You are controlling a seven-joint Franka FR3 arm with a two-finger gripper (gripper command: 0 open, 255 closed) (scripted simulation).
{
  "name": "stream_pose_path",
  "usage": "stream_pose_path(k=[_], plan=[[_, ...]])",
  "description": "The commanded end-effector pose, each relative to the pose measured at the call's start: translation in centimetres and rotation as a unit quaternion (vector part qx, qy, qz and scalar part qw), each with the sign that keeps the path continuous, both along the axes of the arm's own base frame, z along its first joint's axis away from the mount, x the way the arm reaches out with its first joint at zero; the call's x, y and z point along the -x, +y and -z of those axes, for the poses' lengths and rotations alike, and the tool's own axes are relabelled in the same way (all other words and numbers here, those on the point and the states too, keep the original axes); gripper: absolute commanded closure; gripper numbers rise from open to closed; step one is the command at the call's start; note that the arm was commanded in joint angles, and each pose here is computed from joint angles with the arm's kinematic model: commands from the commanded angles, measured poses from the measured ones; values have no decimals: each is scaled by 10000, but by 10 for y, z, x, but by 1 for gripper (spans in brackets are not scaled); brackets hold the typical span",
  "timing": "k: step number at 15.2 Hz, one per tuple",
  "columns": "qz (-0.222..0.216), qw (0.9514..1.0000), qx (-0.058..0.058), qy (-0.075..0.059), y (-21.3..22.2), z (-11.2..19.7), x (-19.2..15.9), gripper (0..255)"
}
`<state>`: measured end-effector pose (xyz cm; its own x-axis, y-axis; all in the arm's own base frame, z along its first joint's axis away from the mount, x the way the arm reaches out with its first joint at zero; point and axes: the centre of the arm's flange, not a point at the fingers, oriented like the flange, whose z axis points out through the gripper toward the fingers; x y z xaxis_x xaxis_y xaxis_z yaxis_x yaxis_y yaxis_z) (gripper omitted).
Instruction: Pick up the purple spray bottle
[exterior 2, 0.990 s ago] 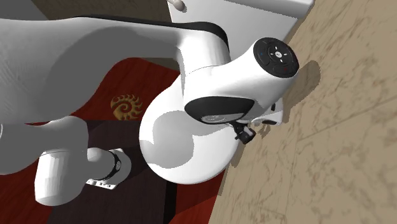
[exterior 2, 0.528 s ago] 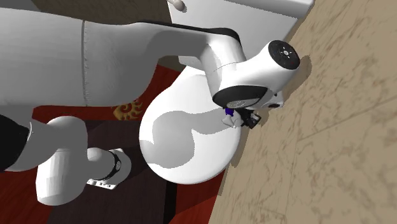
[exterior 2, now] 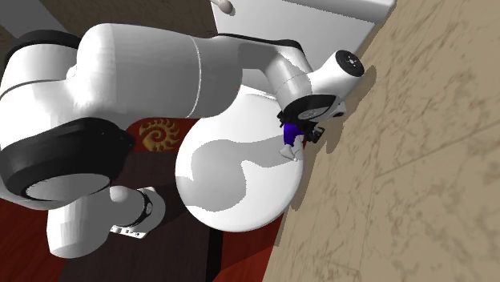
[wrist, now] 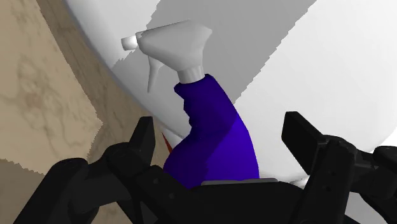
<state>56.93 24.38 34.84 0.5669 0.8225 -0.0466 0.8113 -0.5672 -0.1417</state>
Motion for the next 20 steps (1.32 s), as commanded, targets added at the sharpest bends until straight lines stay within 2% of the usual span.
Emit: stream_pose_path(k=[1,2,9,12,13,20], plan=[[-393,9992,-26,75,21,18,-4,0],[-522,9986,-29,109,31,27,-5,0],[-522,9986,-29,109,31,63,-5,0],[-522,9986,-29,109,31,67,-5,0],[-521,9986,-29,109,31,66,-5,255],[-521,9986,-29,109,31,66,-5,255]])
